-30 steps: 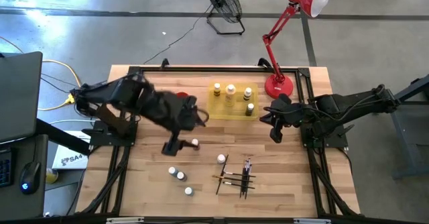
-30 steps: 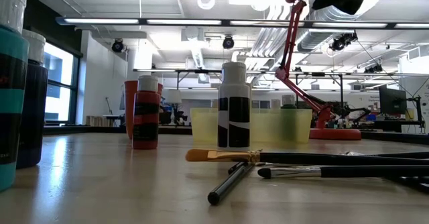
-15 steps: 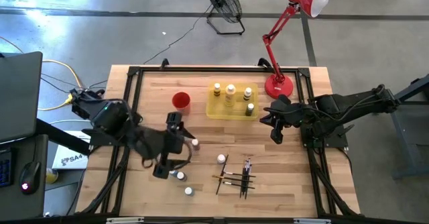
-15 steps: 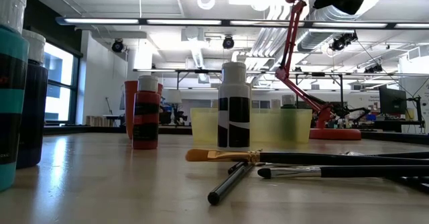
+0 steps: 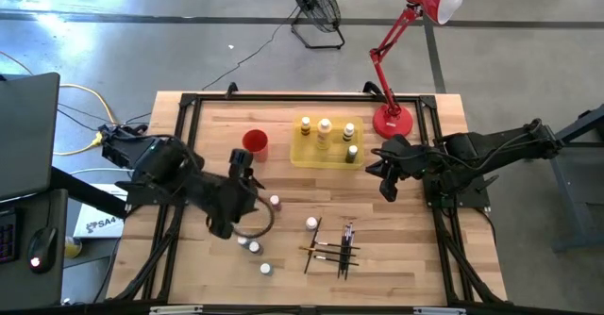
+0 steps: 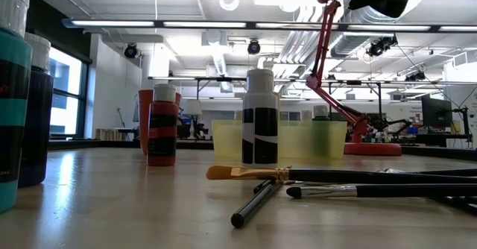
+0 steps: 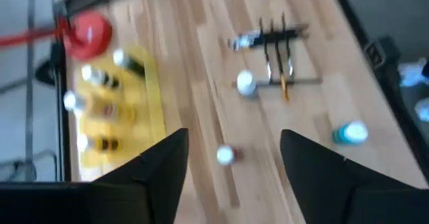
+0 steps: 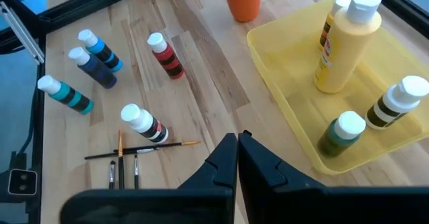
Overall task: Pick & Place Paint Supplies
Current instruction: Put the red paint bottle into the yellow bin
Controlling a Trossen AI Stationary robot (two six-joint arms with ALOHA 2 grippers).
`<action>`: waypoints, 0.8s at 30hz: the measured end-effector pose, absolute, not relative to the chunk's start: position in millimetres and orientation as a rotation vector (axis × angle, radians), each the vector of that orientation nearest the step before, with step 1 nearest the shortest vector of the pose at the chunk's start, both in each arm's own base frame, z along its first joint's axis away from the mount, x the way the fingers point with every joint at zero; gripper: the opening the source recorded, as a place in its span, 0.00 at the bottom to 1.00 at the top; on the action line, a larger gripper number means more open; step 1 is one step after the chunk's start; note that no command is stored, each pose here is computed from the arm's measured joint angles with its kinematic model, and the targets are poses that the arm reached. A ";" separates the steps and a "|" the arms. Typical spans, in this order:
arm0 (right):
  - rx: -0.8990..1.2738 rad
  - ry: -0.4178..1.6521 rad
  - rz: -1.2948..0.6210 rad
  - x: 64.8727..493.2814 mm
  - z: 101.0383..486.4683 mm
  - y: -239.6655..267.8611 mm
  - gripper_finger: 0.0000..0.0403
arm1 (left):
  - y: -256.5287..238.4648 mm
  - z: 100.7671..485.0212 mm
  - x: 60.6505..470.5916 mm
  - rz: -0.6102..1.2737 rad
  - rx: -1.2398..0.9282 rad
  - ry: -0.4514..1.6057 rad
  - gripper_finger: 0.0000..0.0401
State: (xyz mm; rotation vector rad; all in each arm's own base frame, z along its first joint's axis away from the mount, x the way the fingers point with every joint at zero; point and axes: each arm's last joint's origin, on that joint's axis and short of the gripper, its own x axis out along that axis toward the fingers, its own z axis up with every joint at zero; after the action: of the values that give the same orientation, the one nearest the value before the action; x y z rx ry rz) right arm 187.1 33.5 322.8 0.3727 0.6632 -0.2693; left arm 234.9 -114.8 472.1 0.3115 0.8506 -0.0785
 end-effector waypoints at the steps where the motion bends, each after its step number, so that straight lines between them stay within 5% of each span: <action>1: 0.374 0.663 -0.269 187.1 322.7 33.5 0.01 | -112.8 470.6 234.1 -0.075 0.311 0.874 0.54; 12: 0.446 0.651 -0.300 187.1 322.8 33.3 0.01 | -107.2 431.5 234.2 -0.037 0.329 0.926 0.44; 24: 0.447 0.651 -0.301 187.1 322.8 33.3 0.01 | -58.1 400.3 137.3 -0.047 0.033 0.489 0.25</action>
State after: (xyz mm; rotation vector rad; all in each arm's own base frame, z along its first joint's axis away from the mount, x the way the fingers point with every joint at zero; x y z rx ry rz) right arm 187.1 33.3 322.8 0.4473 0.6508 -0.3009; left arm 137.3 -58.1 400.3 0.0334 0.4888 -0.0471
